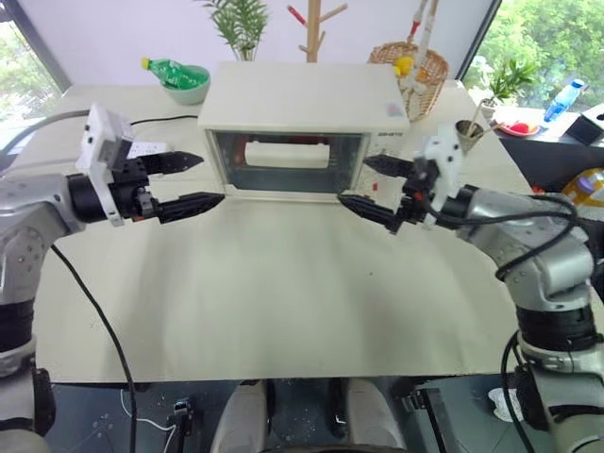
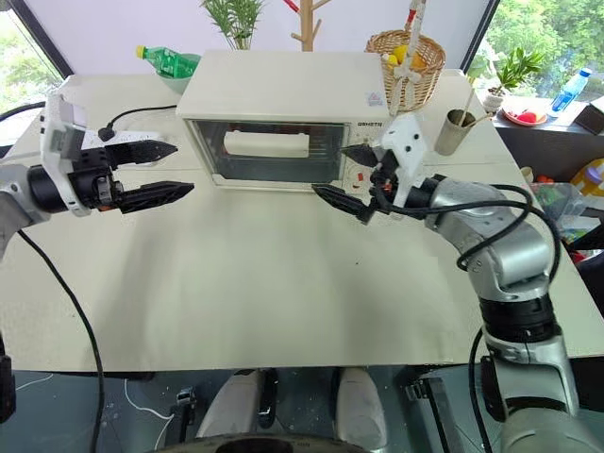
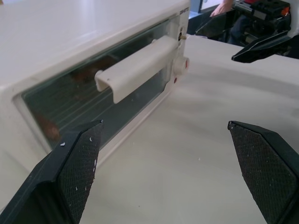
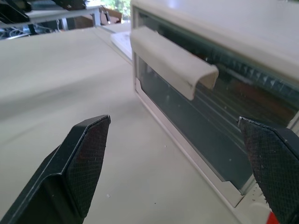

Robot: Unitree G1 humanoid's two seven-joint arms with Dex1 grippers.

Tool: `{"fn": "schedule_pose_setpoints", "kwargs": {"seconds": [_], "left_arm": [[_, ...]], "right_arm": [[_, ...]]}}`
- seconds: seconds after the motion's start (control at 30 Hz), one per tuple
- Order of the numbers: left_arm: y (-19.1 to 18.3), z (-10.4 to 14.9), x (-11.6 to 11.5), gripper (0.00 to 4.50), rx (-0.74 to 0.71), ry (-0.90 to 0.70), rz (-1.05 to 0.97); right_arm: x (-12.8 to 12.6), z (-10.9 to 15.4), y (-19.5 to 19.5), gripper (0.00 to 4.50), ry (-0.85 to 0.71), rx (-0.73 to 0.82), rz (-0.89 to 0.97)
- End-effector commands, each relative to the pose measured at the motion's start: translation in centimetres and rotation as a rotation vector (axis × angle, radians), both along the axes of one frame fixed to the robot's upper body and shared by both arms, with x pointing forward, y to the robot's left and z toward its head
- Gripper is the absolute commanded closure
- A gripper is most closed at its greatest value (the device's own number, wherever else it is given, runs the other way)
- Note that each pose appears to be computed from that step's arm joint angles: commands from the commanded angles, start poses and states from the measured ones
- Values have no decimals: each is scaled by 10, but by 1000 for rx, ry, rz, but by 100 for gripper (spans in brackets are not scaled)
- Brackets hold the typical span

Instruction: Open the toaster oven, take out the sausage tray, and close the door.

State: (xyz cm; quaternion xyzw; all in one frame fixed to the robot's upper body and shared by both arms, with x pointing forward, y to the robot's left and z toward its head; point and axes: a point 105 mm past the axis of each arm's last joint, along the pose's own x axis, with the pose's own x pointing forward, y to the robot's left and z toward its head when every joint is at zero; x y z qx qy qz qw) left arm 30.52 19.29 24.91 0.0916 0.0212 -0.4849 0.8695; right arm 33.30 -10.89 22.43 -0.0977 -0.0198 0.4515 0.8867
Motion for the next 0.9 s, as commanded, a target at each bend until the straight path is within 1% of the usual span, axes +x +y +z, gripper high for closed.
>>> {"fn": "schedule_pose_setpoints", "kwargs": {"seconds": [0.03, 0.2, 0.37, 0.47, 0.5, 0.63, 0.73, 0.9], "left_arm": [[-3, 13, 0, 4, 5, -66, -20], [-4, 12, 0, 4, 4, -72, -21], [-3, 12, 0, 4, 1, -81, -5], [-3, 13, 1, 4, -2, -86, 0], [-3, 14, 1, 4, -3, -89, 2], [-1, 16, 6, 4, -14, -93, 16], [1, 19, 10, 4, -23, -93, 21], [-2, 26, 16, 4, -43, -100, 10]], "right_arm": [[10, 12, 11, 0, -53, 11, 0], [19, 7, 24, 0, -47, 6, 16], [26, 11, 38, 0, -60, 8, 51], [24, 15, 47, 0, -71, 9, 90], [22, 16, 50, 0, -74, 9, 107], [0, 19, 63, 0, -89, 11, 220], [-18, 16, 66, 0, -68, 6, 297], [-29, 8, 65, 0, -41, -4, 317]]}}
